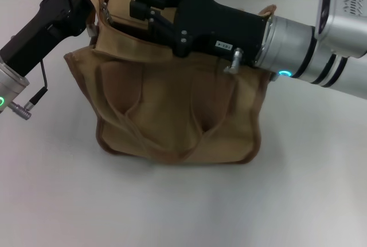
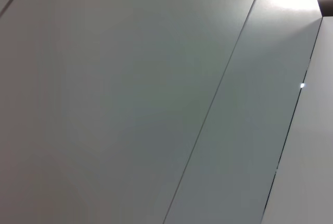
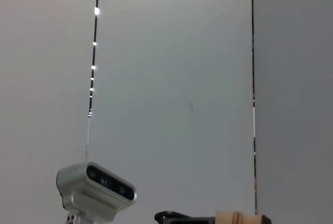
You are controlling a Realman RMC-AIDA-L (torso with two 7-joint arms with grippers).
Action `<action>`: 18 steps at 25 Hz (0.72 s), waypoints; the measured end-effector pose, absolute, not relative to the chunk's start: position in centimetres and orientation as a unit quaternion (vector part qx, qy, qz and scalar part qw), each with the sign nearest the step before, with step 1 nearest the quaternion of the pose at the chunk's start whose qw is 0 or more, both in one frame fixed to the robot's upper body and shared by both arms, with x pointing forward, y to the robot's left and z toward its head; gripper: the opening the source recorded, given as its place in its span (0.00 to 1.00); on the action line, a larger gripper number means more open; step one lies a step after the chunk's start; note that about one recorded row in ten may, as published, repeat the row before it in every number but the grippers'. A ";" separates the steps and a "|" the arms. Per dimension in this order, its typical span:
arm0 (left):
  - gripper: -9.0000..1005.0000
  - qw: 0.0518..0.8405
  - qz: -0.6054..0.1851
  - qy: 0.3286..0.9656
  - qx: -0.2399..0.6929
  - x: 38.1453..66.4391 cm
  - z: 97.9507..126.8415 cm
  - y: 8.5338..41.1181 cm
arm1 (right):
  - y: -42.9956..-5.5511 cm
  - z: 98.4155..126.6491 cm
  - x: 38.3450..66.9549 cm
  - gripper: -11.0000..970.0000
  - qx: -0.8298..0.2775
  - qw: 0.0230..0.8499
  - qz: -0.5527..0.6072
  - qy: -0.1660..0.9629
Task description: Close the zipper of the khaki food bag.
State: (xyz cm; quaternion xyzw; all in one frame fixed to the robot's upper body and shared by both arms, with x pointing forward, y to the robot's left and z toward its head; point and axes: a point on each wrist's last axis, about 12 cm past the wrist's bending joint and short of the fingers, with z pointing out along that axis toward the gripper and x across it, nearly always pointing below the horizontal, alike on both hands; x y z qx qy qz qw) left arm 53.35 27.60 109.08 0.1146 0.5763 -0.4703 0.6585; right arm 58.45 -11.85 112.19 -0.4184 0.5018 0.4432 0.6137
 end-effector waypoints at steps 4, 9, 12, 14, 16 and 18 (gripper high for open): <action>0.03 0.658 -0.471 0.575 0.116 53.5 109.2 27.5 | -10.9 112.1 58.9 0.16 -0.425 0.606 0.432 0.515; 0.03 0.658 -0.472 0.574 0.118 53.6 109.3 27.4 | -10.0 112.2 59.3 0.14 -0.435 0.600 0.422 0.522; 0.03 0.658 -0.473 0.573 0.119 53.7 109.3 27.3 | -9.7 112.1 59.3 0.14 -0.439 0.599 0.417 0.523; 0.03 0.658 -0.473 0.573 0.120 53.8 109.4 27.2 | -9.4 111.8 59.1 0.15 -0.446 0.601 0.409 0.522; 0.03 0.658 -0.473 0.573 0.120 53.9 109.4 27.2 | -9.4 111.6 59.1 0.15 -0.447 0.603 0.404 0.523; 0.03 0.658 -0.473 0.574 0.120 54.0 109.4 27.1 | -9.3 111.5 59.1 0.16 -0.448 0.603 0.400 0.525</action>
